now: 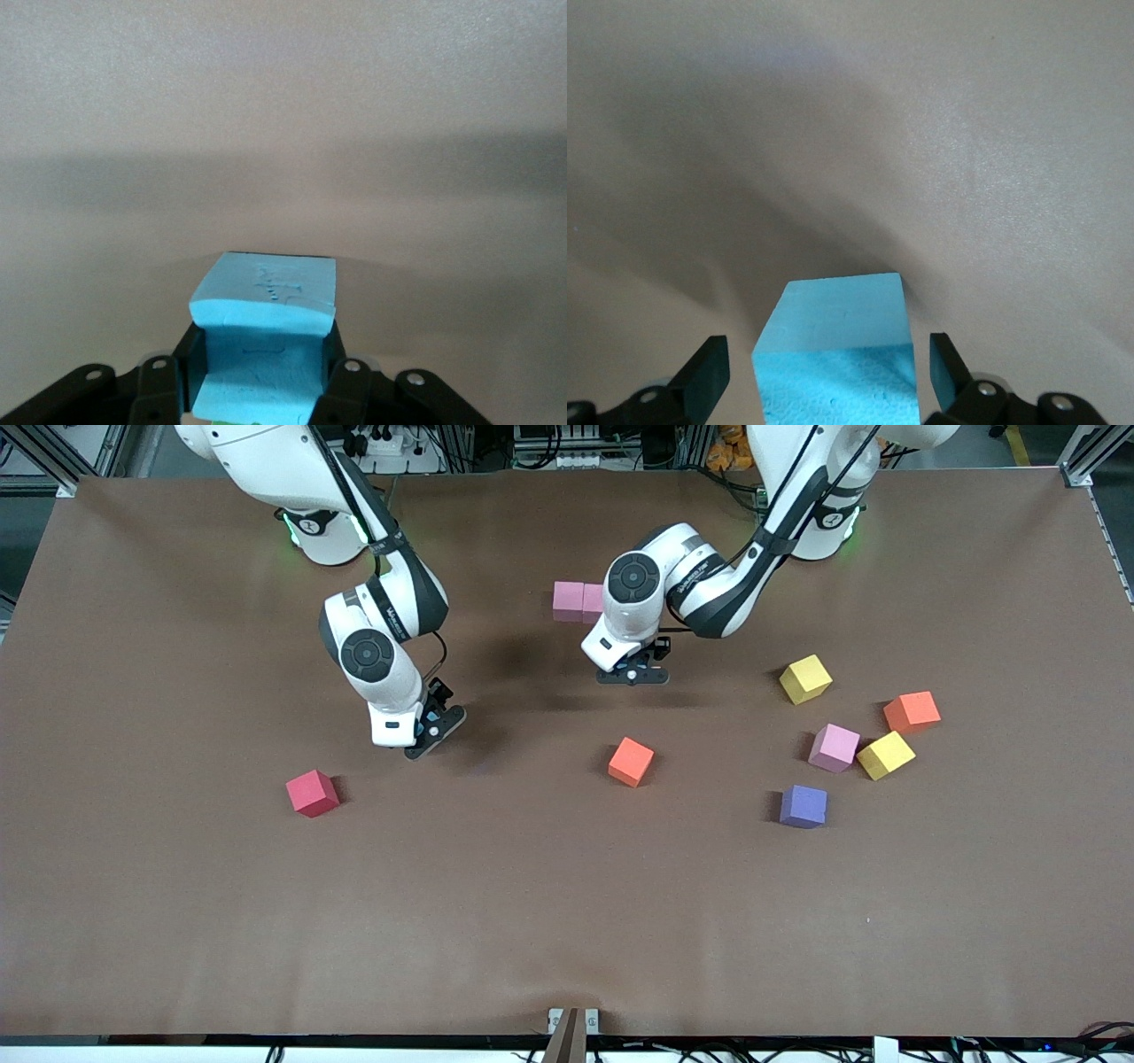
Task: Form number 2 with 11 blocks
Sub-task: 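Lower the teal cube under the green cube and open the left gripper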
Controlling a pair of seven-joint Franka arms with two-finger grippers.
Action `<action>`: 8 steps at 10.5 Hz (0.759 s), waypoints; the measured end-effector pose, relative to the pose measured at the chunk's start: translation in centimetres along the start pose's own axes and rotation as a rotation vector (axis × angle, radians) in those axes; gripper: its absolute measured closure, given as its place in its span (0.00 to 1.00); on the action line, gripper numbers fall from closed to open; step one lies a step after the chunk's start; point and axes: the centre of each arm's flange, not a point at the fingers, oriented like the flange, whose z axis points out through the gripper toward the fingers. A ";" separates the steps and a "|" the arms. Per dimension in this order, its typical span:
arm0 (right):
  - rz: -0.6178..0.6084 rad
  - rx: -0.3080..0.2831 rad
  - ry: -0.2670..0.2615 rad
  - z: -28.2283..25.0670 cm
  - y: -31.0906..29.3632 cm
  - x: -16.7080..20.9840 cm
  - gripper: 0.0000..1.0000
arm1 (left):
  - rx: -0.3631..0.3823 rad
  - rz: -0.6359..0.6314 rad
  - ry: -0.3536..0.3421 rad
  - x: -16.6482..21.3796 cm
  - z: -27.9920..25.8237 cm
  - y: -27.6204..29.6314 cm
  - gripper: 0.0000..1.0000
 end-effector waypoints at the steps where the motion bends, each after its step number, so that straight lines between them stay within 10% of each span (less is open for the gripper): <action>1: 0.000 0.000 0.000 0.0 0.0 0.0 0.00 | 0.000 0.000 -0.002 0.0 0.1 0.0 0.46; 8: 0.000 0.000 0.000 0.0 0.0 0.0 0.00 | 0.000 -0.008 -0.007 -0.4 0.4 0.5 0.41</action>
